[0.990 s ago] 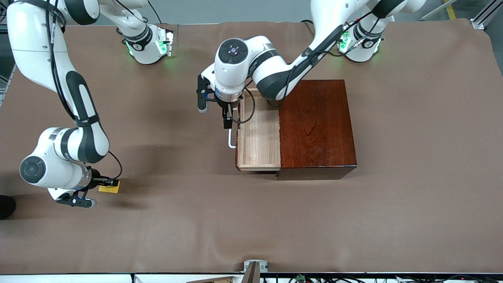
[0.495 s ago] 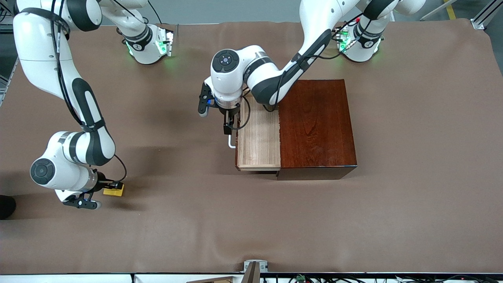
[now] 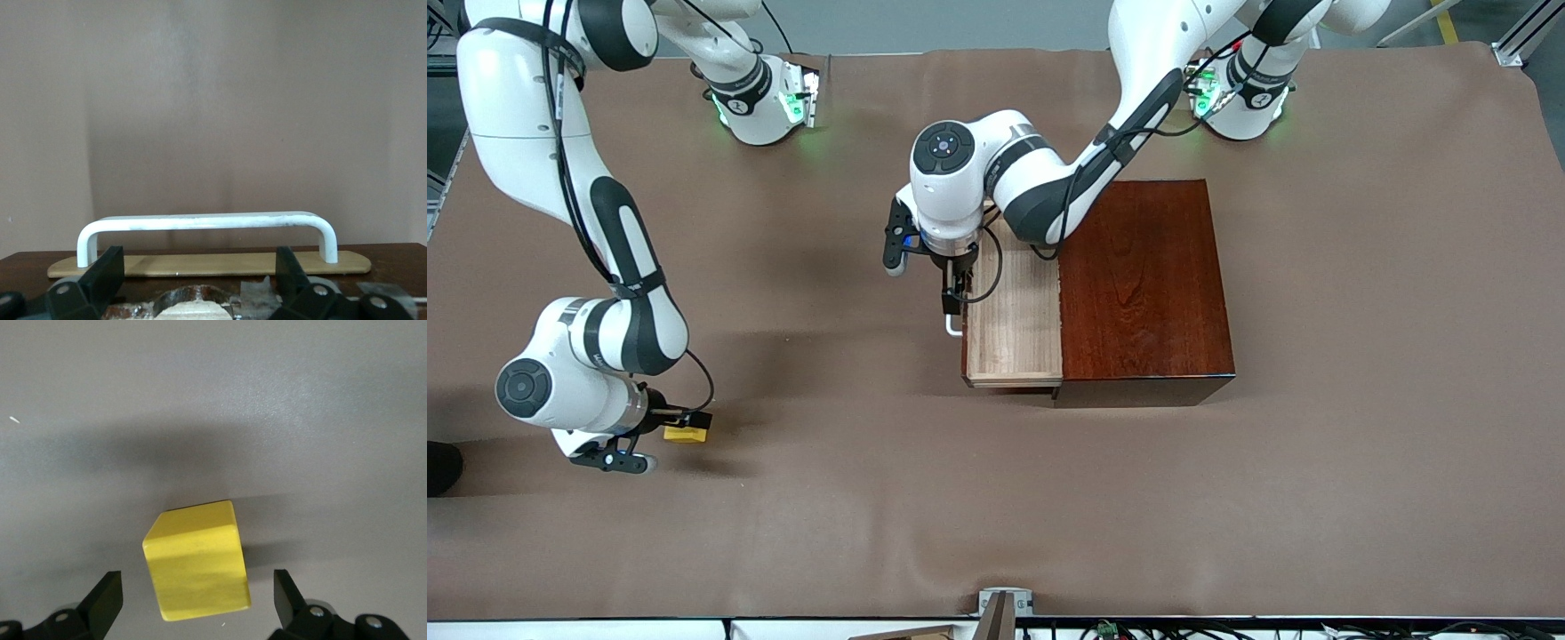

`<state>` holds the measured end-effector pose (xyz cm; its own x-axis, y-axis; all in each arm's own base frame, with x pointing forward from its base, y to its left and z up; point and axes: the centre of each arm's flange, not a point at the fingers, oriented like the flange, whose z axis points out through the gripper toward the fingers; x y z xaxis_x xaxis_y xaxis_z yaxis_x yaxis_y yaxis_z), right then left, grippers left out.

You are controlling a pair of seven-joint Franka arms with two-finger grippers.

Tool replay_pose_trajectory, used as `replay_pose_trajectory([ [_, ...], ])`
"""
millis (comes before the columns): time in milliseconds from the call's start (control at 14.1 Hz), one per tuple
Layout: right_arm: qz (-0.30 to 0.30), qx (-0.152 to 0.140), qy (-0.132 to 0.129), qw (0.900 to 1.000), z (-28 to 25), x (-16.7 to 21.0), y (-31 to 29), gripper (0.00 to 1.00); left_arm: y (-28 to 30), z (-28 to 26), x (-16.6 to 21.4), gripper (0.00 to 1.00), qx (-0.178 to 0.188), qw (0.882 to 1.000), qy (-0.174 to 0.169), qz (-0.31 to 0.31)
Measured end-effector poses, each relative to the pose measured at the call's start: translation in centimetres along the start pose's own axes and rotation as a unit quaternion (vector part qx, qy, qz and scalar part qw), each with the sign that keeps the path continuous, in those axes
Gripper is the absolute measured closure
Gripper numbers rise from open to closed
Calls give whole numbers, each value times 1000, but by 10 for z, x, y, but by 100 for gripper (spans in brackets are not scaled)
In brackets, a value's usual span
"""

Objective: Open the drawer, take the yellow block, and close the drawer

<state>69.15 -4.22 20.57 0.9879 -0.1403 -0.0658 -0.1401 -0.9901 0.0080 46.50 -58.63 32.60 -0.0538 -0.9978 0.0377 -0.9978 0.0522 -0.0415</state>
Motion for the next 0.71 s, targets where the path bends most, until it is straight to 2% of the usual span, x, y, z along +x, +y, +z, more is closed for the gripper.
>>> replay_pose_trajectory([
  [212,-13,1,-8,1000,-25,0,-1,0,-5,-1,-10,0,-11,1000,-25,-8],
  [354,-15,4,-7,1000,-66,-2,0,0,-9,0,-20,0,-20,998,-55,-12],
  [637,-23,11,-21,999,-161,-27,-1,0,-13,2,-50,0,-23,987,-158,7],
  [707,-27,12,-30,999,-180,-36,-2,0,-17,2,-57,0,-22,984,-174,16],
])
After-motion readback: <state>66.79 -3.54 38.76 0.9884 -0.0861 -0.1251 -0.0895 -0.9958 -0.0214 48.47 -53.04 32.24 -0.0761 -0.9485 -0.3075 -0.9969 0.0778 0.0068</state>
